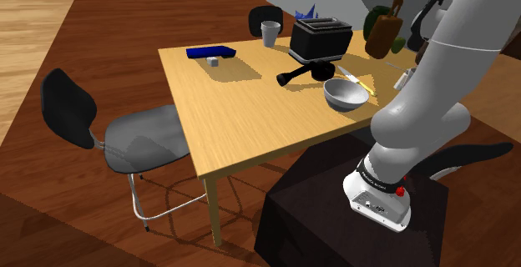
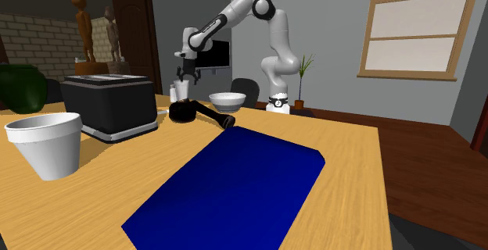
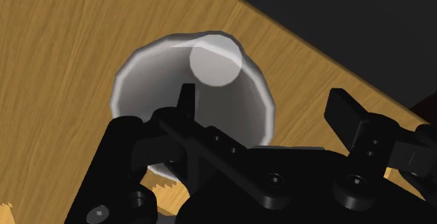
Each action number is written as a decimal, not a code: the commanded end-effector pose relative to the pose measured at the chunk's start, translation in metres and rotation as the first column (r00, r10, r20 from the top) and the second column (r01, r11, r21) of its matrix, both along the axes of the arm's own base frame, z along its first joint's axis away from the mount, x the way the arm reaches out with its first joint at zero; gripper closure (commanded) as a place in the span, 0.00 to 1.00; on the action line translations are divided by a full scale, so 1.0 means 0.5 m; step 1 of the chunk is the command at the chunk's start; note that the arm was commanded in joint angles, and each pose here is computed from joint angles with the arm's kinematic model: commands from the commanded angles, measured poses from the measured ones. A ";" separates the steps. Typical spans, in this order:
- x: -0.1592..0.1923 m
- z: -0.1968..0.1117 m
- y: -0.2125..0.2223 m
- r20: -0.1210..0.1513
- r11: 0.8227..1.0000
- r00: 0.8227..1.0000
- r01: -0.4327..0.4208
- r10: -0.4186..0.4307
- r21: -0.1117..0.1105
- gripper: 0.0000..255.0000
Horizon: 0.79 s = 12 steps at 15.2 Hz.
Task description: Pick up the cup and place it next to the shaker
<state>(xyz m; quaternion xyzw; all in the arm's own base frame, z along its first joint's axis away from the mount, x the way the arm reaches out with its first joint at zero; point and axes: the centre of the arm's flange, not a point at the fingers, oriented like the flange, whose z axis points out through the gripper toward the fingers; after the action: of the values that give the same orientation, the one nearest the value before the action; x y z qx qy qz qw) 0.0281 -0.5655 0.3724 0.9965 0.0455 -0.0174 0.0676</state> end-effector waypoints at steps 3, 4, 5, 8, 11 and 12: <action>0.002 0.052 0.007 0.000 1.000 1.000 0.000 0.000 0.000 0.00; 0.002 0.079 0.011 0.000 1.000 1.000 0.000 0.000 0.000 0.00; 0.003 0.099 0.014 0.000 1.000 1.000 0.000 0.000 0.000 0.00; 0.003 0.099 0.014 0.000 1.000 1.000 0.000 0.000 0.000 0.00; 0.003 0.099 0.014 0.000 1.000 1.000 0.000 0.000 0.000 0.00; 0.003 0.099 0.014 0.000 1.000 1.000 0.000 0.000 0.000 0.00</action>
<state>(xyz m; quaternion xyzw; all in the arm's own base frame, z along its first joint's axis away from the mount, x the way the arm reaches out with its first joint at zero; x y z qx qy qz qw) 0.0296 -0.5586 0.4219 0.9965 0.0455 -0.0173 0.0677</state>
